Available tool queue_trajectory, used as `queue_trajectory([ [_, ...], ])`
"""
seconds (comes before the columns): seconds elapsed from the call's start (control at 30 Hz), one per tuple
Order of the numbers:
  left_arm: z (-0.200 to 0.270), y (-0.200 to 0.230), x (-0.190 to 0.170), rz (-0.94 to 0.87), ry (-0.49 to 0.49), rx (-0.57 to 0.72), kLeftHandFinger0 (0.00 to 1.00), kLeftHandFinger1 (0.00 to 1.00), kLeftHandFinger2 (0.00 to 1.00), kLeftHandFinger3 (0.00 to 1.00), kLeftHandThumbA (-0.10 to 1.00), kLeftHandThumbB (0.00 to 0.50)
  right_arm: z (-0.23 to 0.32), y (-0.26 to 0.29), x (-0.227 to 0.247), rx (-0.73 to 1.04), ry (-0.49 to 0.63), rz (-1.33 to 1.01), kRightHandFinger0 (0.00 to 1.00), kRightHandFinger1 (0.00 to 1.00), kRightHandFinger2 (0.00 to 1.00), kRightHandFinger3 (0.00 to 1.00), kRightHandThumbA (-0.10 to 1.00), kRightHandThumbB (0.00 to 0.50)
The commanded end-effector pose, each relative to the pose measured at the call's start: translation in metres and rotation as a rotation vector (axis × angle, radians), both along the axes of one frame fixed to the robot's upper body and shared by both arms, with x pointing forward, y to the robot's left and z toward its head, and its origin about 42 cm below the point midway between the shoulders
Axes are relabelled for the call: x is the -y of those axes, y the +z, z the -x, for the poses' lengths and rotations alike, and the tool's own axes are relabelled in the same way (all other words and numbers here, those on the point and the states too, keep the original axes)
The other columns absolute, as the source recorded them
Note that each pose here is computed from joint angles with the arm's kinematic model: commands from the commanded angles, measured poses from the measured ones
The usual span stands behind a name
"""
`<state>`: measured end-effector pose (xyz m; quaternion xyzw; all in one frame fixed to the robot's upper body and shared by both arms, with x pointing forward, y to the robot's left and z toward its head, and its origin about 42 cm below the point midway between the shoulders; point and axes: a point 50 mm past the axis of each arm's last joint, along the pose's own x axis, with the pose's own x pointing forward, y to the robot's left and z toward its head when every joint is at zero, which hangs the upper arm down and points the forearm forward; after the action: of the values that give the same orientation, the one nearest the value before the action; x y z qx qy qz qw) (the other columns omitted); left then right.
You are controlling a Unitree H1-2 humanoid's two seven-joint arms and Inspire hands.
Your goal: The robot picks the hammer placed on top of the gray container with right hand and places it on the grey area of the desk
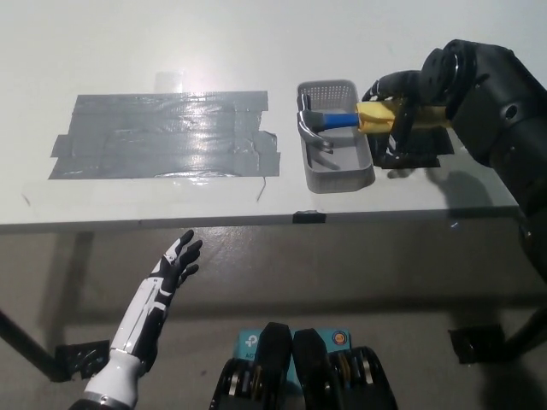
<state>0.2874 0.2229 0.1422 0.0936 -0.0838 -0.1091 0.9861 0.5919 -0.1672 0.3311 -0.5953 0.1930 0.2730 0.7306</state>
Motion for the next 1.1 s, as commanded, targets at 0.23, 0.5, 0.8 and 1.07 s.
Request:
queue_trajectory([
  [0.23, -0.002, 0.015, -0.003, -0.008, -0.036, 0.069, 1.0, 1.0, 1.0, 1.0, 1.0, 0.137, -0.007, 0.028, 0.0, 0.107, -0.035, 0.037, 1.0, 1.0, 1.0, 1.0, 1.0, 0.37],
  [0.5, -0.004, 0.016, -0.001, -0.013, -0.045, 0.073, 1.0, 1.0, 1.0, 1.0, 1.0, 0.131, -0.008, 0.014, -0.002, 0.326, -0.033, -0.05, 0.88, 1.0, 0.96, 0.78, 0.19, 0.299],
  [0.8, -0.004, 0.017, -0.004, -0.017, -0.047, 0.07, 1.0, 1.0, 1.0, 1.0, 1.0, 0.132, -0.004, -0.008, 0.008, 0.572, 0.03, -0.072, 0.09, 0.55, 0.84, 0.89, -0.1, 0.131],
  [1.07, -0.005, 0.017, -0.004, -0.018, -0.048, 0.07, 1.0, 1.0, 1.0, 1.0, 1.0, 0.12, -0.003, -0.009, 0.02, 0.635, -0.001, -0.139, 0.12, 0.56, 0.85, 0.88, -0.03, 0.082],
])
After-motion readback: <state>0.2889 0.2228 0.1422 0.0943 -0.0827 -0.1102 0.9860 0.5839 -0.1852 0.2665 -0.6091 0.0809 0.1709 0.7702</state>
